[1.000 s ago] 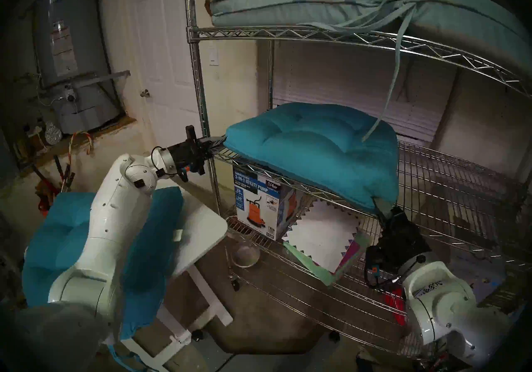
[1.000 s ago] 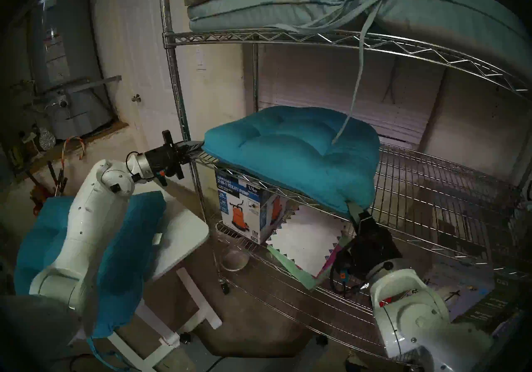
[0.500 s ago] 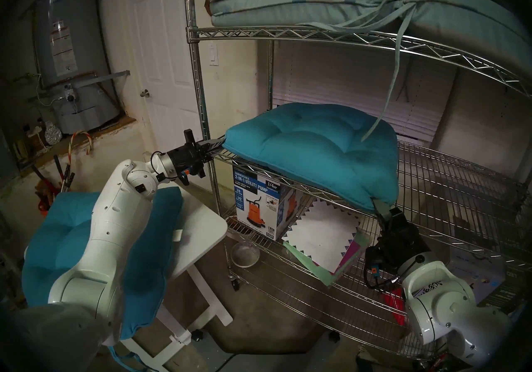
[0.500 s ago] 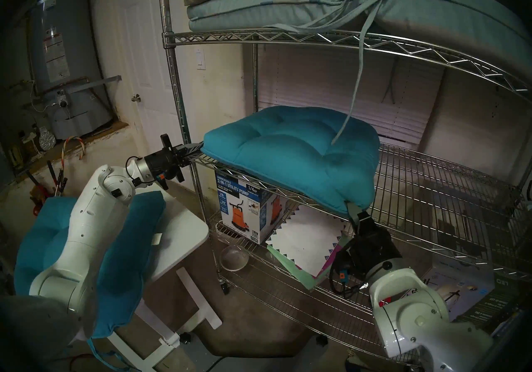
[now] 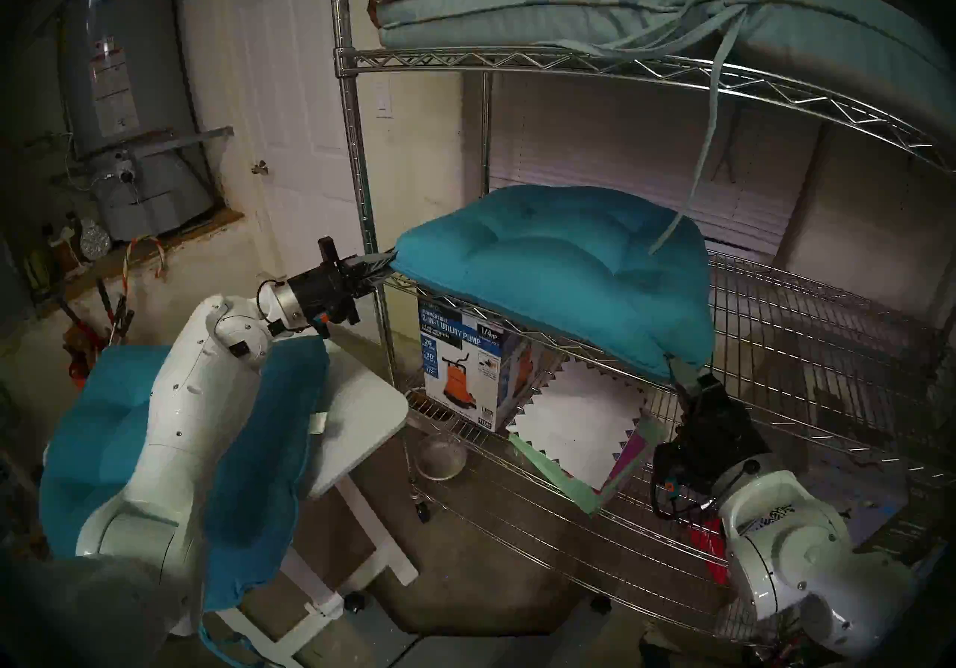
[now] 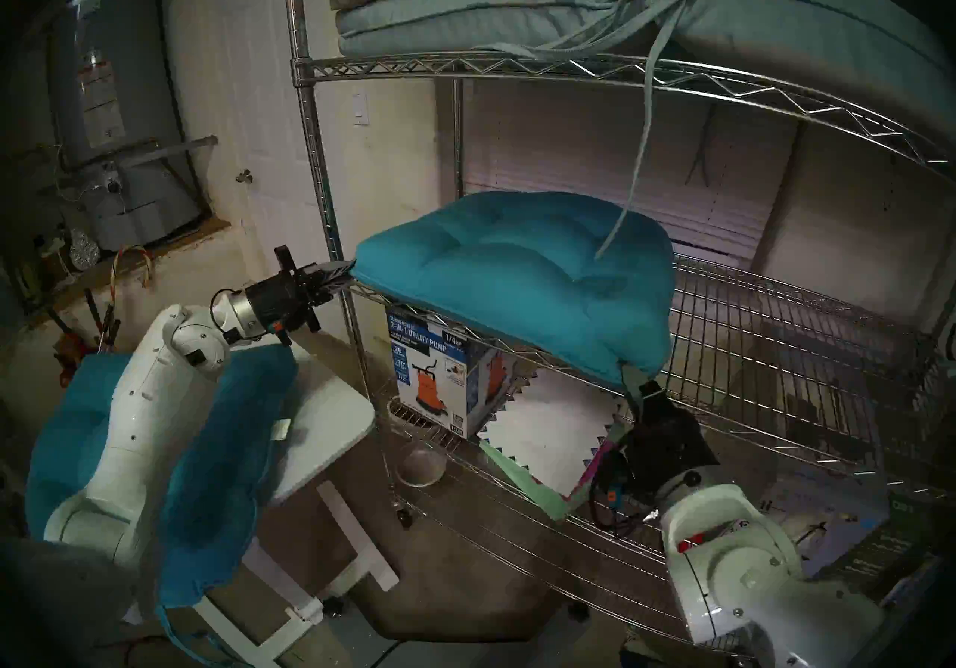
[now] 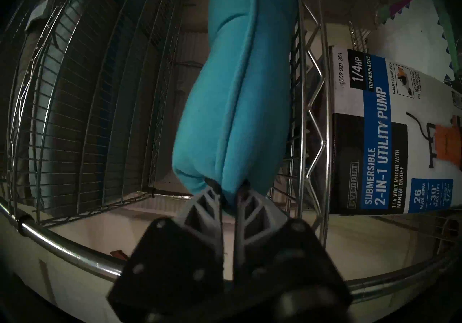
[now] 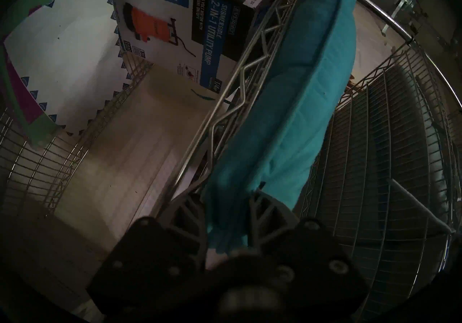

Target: Take cushion off the shelf

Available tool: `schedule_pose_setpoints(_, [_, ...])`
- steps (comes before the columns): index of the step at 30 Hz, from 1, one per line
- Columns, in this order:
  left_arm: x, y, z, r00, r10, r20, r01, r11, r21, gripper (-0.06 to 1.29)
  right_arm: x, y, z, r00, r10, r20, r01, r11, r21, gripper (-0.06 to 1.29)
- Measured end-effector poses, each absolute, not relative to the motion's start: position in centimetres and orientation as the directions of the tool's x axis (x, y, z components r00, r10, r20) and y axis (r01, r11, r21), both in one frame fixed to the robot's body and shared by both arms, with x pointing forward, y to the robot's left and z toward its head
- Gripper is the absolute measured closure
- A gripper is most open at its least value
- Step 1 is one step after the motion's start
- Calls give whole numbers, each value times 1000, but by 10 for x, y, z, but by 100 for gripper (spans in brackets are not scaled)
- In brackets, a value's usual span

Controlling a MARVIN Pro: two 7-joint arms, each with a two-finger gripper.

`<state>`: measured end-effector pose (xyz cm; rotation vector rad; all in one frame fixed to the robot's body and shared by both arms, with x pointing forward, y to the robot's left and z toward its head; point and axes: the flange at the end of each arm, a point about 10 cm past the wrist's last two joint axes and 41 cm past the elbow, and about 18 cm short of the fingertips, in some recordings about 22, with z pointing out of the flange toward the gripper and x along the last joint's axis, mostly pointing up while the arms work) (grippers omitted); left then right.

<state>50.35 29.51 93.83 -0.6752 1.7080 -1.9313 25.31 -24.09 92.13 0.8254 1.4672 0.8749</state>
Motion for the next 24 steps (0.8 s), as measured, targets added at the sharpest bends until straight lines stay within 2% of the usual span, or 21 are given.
schedule_pose_setpoints(22, [468, 318, 947, -764, -645, 2, 77, -94, -993, 118, 242, -237, 912, -46, 872, -487, -32, 486, 873, 98])
schedule_pose_setpoints(24, [464, 321, 945, -762, -647, 2, 75, -92, -993, 118, 238, -233, 911, -54, 873, -484, -43, 483, 875, 102])
